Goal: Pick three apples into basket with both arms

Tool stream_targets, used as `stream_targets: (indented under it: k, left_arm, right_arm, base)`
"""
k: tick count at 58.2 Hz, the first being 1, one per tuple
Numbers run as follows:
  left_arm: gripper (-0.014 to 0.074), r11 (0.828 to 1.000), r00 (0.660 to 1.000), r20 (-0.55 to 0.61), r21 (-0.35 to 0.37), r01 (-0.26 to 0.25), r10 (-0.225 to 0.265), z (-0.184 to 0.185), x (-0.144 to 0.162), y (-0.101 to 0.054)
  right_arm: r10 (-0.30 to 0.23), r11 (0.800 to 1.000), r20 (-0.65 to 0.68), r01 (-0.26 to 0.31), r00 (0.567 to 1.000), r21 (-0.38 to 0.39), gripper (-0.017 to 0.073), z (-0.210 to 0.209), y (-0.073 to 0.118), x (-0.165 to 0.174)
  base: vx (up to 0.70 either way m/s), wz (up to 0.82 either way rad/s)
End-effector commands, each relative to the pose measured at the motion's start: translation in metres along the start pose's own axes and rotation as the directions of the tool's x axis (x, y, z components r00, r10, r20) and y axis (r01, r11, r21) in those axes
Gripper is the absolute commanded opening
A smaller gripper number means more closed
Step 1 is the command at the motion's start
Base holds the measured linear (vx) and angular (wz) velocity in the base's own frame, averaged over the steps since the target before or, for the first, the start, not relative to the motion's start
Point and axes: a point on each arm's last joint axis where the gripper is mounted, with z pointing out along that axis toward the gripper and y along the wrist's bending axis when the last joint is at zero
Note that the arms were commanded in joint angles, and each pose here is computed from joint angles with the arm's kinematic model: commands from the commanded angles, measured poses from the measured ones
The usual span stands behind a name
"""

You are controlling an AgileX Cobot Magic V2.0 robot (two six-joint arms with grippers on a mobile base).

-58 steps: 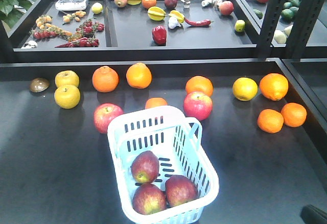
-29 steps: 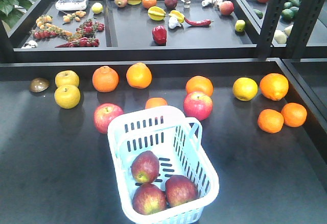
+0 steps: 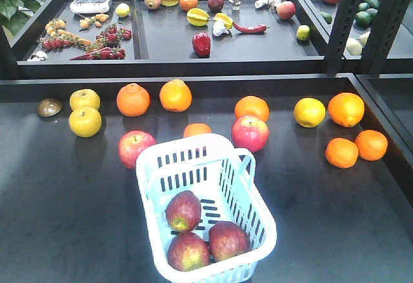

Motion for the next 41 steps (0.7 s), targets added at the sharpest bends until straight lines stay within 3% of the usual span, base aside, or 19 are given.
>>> stream_targets:
  k: [1,41]
  left_arm:
    - [-0.0006,1.0,0.994,0.109,-0.004,0.006,-0.005,-0.0029,-0.0156,0.0]
    - [-0.0006,1.0,0.994,0.109,-0.004,0.006,-0.005,-0.0029,-0.0156,0.0]
  right_arm:
    - [-0.022,1.0,0.081,0.023,0.996,-0.014,-0.0005,-0.0008,0.0017,-0.004]
    - [-0.022,1.0,0.078,0.023,0.997,-0.014,-0.0005,-0.0008,0.0016,-0.0036]
  base:
    - [0.0,0.0]
    - [0.0,0.0]
